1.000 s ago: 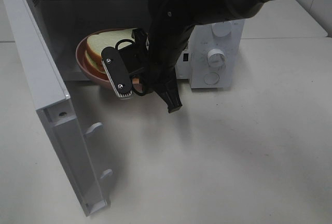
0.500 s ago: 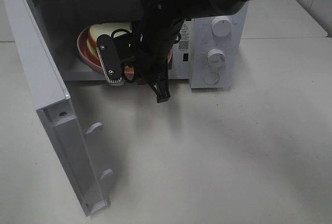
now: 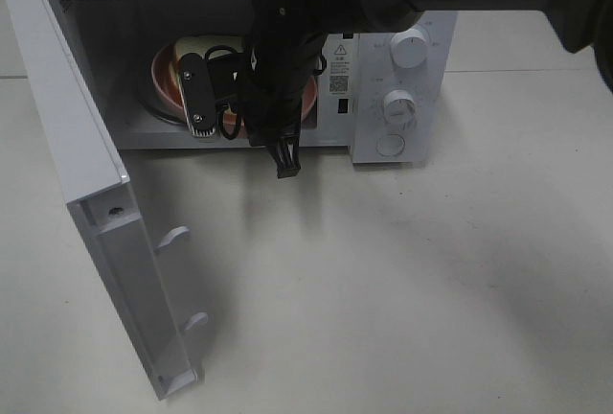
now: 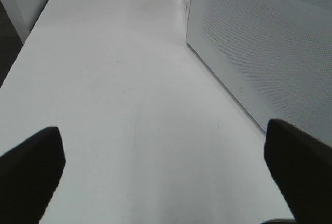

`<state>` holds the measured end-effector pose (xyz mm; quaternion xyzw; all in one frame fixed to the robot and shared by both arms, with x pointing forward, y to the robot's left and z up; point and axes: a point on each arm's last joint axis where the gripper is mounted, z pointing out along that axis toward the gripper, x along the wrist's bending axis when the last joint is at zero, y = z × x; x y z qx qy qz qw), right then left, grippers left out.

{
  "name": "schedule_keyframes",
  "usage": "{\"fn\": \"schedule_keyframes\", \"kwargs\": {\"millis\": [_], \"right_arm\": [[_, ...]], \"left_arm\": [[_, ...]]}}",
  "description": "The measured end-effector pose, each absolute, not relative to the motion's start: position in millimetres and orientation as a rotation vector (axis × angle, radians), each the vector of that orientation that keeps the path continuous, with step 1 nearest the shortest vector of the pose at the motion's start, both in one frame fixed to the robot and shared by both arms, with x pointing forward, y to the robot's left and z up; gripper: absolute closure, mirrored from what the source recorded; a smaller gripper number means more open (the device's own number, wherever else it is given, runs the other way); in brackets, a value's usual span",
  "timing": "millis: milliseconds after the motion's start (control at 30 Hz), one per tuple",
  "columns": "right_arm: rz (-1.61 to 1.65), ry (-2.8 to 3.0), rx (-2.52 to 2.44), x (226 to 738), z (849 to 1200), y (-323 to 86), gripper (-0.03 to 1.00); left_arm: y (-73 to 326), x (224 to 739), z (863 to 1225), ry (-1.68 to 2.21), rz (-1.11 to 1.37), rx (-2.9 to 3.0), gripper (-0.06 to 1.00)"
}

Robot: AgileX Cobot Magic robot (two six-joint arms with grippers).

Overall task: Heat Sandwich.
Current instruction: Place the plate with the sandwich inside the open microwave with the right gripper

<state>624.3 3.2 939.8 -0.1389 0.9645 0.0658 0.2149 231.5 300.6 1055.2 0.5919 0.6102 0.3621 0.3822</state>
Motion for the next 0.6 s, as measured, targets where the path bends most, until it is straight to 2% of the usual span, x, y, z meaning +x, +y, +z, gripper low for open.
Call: {"fn": "schedule_keyframes", "kwargs": {"millis": [600], "right_arm": [[0.168,2.624,-0.318,655.0,935.5,14.7,0.93]], "left_arm": [[300.6,231.5,1055.2,1.557,0.924,1.510,-0.05]]}}
